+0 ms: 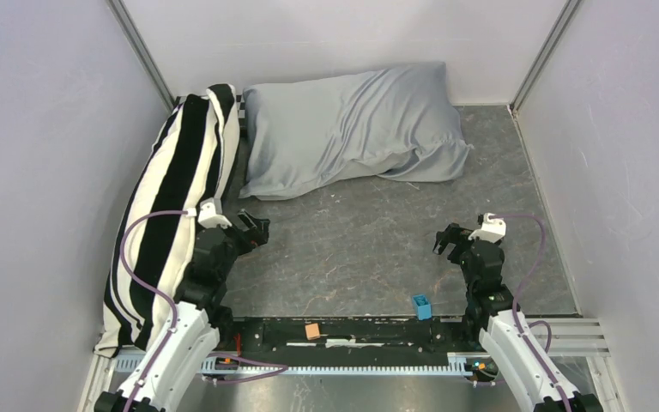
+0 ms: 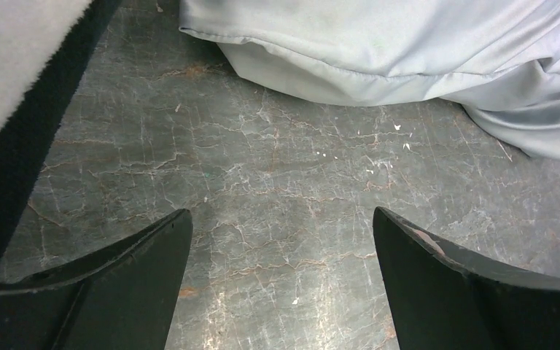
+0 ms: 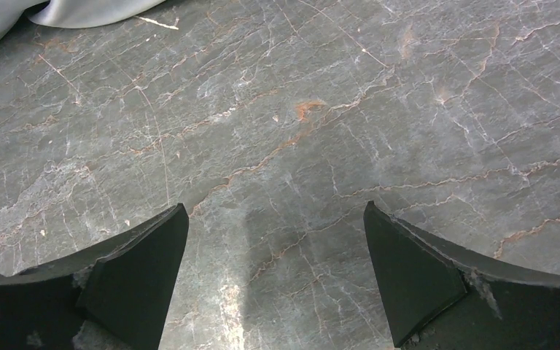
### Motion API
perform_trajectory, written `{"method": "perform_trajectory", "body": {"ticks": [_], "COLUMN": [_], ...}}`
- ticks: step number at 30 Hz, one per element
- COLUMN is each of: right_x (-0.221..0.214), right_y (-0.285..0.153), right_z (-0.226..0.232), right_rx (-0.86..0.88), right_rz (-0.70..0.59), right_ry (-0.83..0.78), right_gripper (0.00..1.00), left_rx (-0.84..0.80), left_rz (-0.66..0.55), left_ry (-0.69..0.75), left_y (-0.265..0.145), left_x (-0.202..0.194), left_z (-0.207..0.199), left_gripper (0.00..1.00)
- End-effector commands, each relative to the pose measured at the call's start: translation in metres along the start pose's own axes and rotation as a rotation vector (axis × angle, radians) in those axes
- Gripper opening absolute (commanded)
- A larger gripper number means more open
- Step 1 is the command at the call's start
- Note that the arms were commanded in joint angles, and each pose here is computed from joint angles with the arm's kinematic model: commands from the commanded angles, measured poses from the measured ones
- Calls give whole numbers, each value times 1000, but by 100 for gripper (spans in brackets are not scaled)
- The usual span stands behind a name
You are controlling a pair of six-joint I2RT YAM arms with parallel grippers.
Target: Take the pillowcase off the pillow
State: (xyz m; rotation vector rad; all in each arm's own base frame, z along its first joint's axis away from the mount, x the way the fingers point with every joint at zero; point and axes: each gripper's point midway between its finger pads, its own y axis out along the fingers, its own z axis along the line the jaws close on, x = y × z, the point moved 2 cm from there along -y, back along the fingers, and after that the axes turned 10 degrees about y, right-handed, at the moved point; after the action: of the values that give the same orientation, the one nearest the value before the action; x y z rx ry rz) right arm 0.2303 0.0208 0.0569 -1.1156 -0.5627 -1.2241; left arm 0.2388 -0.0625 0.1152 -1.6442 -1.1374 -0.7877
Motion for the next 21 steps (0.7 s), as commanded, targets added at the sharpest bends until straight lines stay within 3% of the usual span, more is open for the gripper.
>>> {"method": "perform_trajectory", "body": {"ticks": [1, 7, 21], "right_x": [0, 14, 93], "right_y": [1, 3, 36], "right_z": [1, 35, 73], "right_rx": [17, 197, 145], "right_rz": [-16, -55, -105], "right_ry": [-18, 5, -85], "right_gripper": [98, 98, 98], "left_rx": [-19, -59, -81], "left_rz": [-27, -20, 15], "left_ry": [-32, -19, -6], "left_y": [0, 0, 1], "left_x": [6, 4, -2], "left_z": [-4, -10, -13], "left_gripper": [100, 100, 100]}}
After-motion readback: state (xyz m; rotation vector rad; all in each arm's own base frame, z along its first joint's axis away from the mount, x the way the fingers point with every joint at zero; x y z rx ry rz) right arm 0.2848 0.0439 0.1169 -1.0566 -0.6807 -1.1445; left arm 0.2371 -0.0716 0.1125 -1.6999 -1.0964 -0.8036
